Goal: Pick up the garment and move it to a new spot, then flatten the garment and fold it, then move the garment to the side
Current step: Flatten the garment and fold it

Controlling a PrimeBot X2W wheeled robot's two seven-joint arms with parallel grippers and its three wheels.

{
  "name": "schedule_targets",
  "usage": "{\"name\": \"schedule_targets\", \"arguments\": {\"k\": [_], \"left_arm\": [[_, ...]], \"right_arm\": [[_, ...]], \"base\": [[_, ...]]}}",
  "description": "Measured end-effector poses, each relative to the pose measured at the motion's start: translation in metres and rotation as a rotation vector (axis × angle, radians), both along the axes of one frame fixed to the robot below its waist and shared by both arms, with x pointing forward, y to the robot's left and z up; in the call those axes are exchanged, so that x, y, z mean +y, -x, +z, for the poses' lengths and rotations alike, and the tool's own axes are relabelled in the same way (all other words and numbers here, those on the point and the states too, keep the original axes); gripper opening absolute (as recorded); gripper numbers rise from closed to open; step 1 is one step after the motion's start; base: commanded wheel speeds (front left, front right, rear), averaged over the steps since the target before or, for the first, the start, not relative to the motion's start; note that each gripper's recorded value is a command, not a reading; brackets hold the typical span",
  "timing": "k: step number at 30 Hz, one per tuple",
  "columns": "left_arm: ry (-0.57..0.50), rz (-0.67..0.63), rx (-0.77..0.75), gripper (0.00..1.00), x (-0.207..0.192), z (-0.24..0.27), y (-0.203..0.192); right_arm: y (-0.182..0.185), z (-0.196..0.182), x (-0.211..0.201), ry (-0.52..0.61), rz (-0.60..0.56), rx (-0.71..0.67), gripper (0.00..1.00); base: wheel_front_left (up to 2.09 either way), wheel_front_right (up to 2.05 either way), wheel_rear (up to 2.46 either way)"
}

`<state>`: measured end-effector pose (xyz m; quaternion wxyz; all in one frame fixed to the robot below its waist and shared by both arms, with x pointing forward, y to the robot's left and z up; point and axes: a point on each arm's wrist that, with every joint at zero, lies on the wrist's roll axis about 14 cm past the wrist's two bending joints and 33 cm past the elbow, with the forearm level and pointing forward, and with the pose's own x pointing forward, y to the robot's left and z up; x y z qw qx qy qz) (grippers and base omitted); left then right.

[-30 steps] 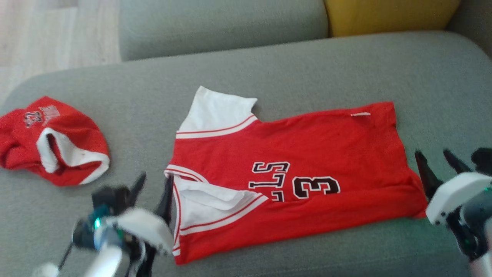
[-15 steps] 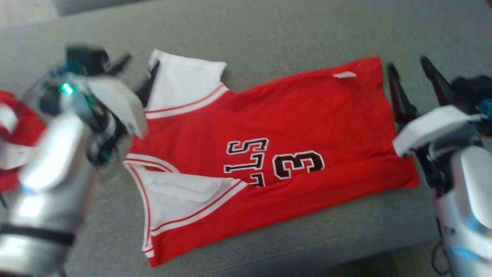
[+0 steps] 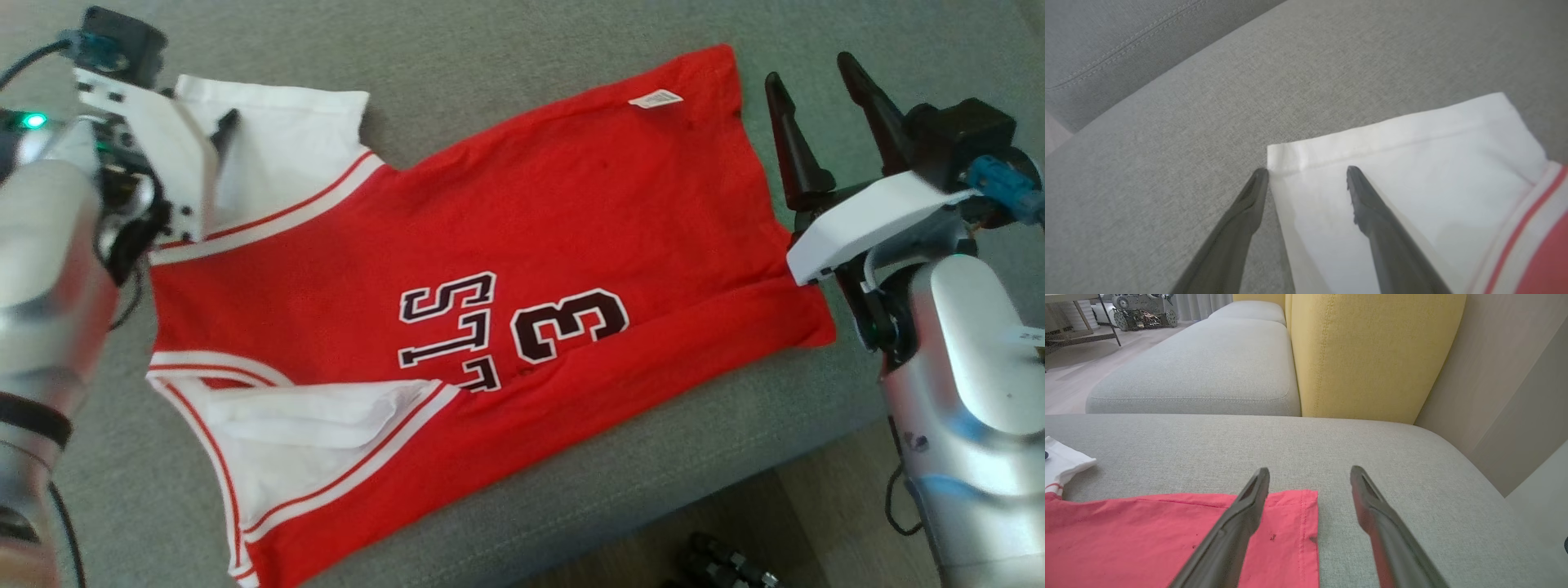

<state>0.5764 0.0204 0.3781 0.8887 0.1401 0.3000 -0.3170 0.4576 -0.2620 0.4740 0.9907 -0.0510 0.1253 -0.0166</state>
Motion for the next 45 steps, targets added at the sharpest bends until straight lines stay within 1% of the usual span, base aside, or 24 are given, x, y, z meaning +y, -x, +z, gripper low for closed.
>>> {"name": "schedule_targets", "arguments": {"k": [4, 9, 10, 11, 12, 14, 17, 21, 26, 29, 32, 40, 45], "left_arm": [[-0.026, 0.005, -0.009, 1.0, 0.005, -0.007, -0.01], [-0.029, -0.001, -0.017, 1.0, 0.002, -0.01, -0.015], [-0.017, 0.004, -0.008, 0.76, 0.0, -0.01, -0.015], [-0.003, 0.008, 0.004, 0.23, -0.002, -0.011, -0.013], [0.008, 0.006, 0.015, 0.0, -0.004, -0.012, -0.01], [0.041, -0.004, 0.029, 0.0, -0.014, -0.009, -0.005], [0.102, 0.022, 0.021, 0.0, -0.013, -0.002, -0.005], [0.157, 0.055, -0.045, 0.0, -0.001, 0.015, -0.01], [0.213, 0.06, -0.128, 0.0, 0.009, 0.039, -0.008], [0.23, 0.066, -0.17, 0.0, 0.019, 0.05, -0.006], [0.201, 0.03, -0.214, 0.0, 0.026, 0.054, 0.0], [0.226, 0.024, -0.215, 0.0, 0.029, 0.051, 0.008], [0.236, 0.009, -0.202, 0.0, 0.025, 0.045, 0.012]], "right_arm": [[0.002, -0.006, -0.004, 0.005, -0.009, 0.014, 1.0], [0.001, -0.008, -0.005, 0.004, -0.014, 0.014, 1.0], [0.001, -0.008, -0.005, 0.004, -0.015, 0.016, 1.0], [0.001, -0.009, -0.005, 0.003, -0.015, 0.018, 1.0], [0.001, -0.011, -0.005, 0.001, -0.016, 0.022, 1.0], [0.001, -0.015, -0.005, -0.003, -0.018, 0.033, 1.0], [-0.002, -0.021, 0.0, -0.016, -0.008, 0.057, 1.0], [-0.014, -0.022, 0.0, -0.045, -0.007, 0.085, 1.0], [-0.027, -0.035, -0.004, -0.064, -0.007, 0.17, 1.0], [-0.031, -0.049, -0.01, -0.043, -0.01, 0.248, 1.0], [-0.035, -0.061, -0.022, 0.008, -0.018, 0.318, 1.0], [-0.058, -0.083, -0.012, -0.009, 0.002, 0.402, 1.0], [-0.058, -0.102, -0.009, -0.015, 0.007, 0.473, 1.0]], "base": [[0.0, 0.0, 0.0], [0.0, 0.0, 0.0], [0.0, 0.0, 0.0], [0.0, 0.0, 0.0], [0.0, 0.0, 0.0], [0.0, 0.0, 0.0], [0.0, 0.0, 0.0], [0.0, 0.0, 0.0], [0.0, 0.0, 0.0], [0.0, 0.0, 0.0], [0.0, 0.0, 0.0], [0.0, 0.0, 0.0], [0.0, 0.0, 0.0]]}}
